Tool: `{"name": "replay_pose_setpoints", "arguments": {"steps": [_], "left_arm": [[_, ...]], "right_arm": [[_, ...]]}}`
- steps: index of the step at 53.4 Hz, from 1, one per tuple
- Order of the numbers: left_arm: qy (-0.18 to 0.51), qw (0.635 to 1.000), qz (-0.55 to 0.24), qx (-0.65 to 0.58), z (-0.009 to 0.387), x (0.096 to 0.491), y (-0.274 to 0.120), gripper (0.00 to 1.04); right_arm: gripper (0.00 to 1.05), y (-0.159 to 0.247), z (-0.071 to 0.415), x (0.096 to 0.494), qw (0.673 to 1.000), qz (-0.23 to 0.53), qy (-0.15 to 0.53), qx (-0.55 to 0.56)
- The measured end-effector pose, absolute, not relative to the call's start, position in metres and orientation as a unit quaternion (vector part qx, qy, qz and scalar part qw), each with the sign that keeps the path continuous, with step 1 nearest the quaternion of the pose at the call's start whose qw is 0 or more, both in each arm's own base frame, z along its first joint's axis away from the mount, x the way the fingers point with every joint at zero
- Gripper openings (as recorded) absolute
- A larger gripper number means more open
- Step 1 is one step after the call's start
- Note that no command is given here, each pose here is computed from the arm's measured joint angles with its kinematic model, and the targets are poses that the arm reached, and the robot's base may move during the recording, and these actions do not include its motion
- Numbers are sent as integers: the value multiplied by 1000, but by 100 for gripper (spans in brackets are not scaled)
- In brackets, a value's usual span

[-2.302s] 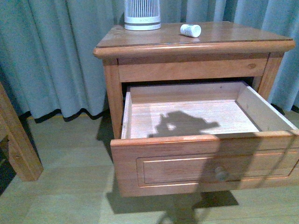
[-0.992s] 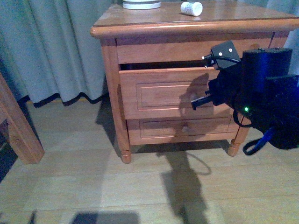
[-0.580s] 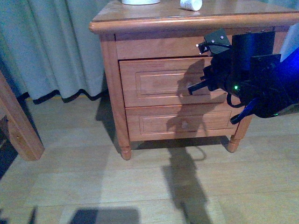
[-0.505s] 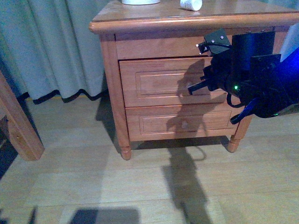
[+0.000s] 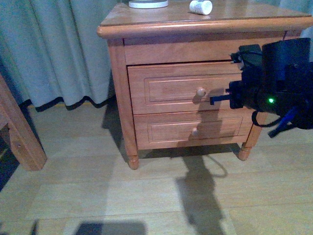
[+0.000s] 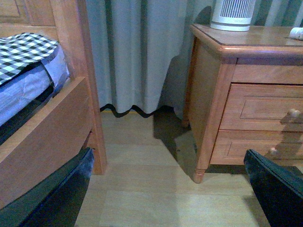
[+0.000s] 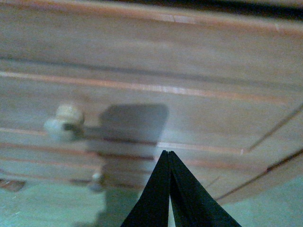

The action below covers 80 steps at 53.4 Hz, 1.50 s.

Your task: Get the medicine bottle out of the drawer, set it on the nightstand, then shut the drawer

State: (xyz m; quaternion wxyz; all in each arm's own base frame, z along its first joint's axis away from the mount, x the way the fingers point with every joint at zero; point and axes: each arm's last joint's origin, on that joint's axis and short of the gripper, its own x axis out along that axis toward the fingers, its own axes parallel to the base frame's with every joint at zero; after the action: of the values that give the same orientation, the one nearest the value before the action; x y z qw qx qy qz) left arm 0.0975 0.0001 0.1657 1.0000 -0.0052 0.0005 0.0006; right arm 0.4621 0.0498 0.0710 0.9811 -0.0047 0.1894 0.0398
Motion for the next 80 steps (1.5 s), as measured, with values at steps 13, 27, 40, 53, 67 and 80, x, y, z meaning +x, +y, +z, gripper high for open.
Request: {"name": "replay_pose_setpoints", "arguments": {"steps": [13, 27, 40, 53, 67, 80], "left_arm": [[0, 1000, 0, -5, 166, 97, 0, 98], [0, 1000, 1, -5, 166, 97, 0, 98], [0, 1000, 0, -5, 166, 97, 0, 98], [0, 1000, 0, -5, 166, 97, 0, 98], [0, 1000, 0, -5, 166, 97, 0, 98], [0, 1000, 0, -5, 166, 97, 0, 98]], "right_arm": [[3, 53, 147, 387, 978, 96, 146, 112], [3, 26, 271, 264, 993, 72, -51, 82], [8, 15, 269, 127, 994, 45, -83, 48], [3, 1, 204, 99, 1000, 3, 9, 8], [3, 0, 186, 98, 1000, 1, 6, 3], [3, 0, 179, 98, 1000, 1, 2, 3]]}}
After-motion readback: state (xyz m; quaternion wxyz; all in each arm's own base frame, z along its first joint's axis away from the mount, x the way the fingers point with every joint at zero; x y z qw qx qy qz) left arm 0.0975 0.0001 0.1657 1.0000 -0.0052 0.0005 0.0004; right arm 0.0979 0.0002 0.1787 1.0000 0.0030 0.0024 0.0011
